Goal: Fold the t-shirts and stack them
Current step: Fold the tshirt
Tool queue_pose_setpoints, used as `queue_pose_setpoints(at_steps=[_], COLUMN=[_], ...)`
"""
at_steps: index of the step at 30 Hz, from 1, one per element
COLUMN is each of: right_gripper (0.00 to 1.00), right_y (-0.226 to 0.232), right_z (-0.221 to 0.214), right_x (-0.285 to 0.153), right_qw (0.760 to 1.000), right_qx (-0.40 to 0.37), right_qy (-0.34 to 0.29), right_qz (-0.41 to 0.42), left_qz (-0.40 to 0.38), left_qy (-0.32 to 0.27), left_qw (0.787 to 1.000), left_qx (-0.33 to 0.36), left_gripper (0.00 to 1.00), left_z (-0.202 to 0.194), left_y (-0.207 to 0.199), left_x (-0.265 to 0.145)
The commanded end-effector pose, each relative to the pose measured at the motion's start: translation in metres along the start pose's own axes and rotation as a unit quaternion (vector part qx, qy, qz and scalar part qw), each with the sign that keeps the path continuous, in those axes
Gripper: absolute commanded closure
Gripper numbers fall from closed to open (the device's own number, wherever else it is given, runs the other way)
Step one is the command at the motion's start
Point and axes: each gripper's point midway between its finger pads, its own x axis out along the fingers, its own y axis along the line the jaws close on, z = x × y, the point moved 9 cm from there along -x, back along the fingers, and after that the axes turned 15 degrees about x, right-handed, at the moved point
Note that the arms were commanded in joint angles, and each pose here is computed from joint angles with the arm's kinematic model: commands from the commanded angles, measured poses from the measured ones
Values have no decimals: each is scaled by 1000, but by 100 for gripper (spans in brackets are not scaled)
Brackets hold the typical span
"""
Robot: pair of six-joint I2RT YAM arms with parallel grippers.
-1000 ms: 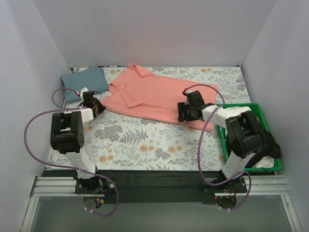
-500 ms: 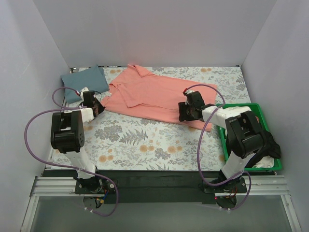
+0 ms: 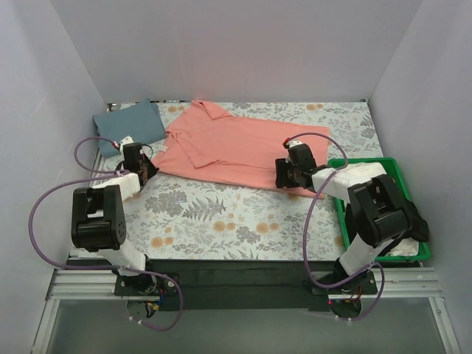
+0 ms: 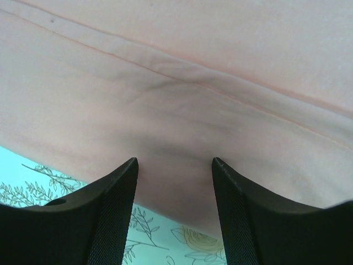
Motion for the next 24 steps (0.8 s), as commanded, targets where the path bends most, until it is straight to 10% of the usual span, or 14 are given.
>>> queue_pose_setpoints(at_steps=[1,24], right_gripper=[37,37], right_y=[-35,-33], right_z=[-53,-104], right_x=[-10,-77], right_qw=[991,985], right_qx=[6,48], right_qy=[114,165], right_qz=[-73,-4], left_qz=[18,99], left_qy=[-4,-18], left_qw=[1000,993], left_qx=[0,-62], left_gripper=[100,94], left_z=[0,-46], left_y=[8,37], left_x=[-16,-81])
